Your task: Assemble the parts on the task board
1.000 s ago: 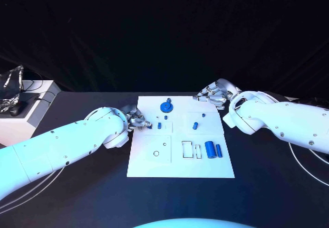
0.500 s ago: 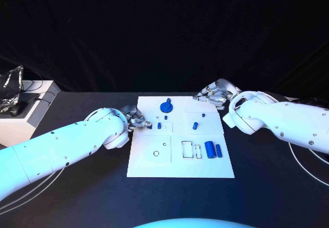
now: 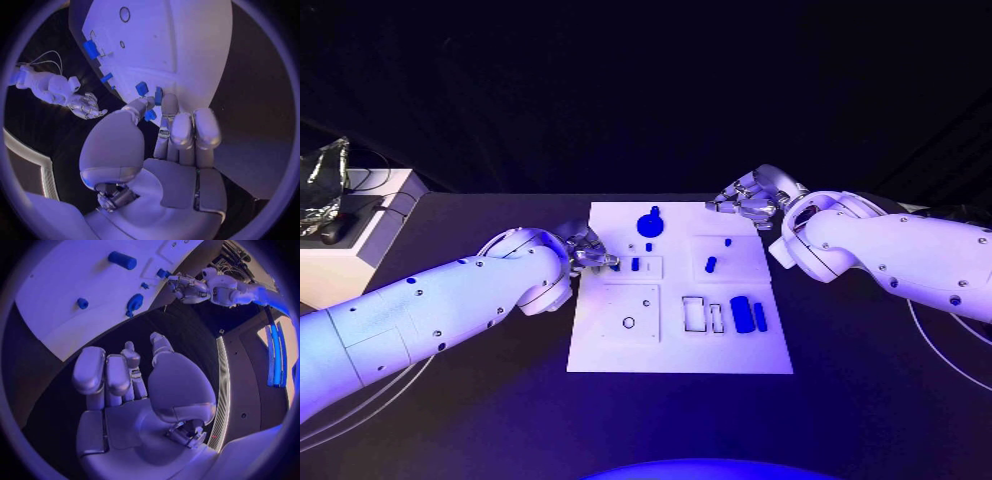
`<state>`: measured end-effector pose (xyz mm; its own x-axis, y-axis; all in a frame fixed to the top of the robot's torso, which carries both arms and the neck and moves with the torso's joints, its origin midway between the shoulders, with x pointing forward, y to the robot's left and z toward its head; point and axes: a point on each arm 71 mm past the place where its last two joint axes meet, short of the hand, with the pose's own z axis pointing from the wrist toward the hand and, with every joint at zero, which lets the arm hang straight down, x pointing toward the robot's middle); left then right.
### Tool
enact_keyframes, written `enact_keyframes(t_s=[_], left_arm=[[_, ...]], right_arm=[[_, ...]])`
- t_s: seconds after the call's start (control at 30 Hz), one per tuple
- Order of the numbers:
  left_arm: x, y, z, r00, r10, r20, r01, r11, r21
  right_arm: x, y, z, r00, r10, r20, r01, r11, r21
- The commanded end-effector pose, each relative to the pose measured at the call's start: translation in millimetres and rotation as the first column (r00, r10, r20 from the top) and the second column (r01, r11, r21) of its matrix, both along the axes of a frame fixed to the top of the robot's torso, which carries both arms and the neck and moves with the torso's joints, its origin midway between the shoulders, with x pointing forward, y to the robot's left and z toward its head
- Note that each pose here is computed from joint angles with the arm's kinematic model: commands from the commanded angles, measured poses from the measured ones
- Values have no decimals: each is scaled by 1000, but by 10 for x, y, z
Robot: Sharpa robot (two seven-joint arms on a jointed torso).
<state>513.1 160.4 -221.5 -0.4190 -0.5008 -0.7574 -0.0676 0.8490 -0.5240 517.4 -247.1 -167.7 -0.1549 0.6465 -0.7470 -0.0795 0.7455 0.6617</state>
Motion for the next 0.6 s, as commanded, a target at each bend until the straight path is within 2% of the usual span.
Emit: enact_keyframes(t_s=[0.03, 0.6], left_arm=[[-12, -14, -3, 1000, -4, 27, 4, 1000, -7], [-7, 5, -4, 998, 11, 59, -11, 1000, -9]], right_arm=[[-5, 15, 4, 1000, 16, 5, -16, 1000, -5], [-5, 7, 4, 1000, 15, 5, -15, 1000, -6]])
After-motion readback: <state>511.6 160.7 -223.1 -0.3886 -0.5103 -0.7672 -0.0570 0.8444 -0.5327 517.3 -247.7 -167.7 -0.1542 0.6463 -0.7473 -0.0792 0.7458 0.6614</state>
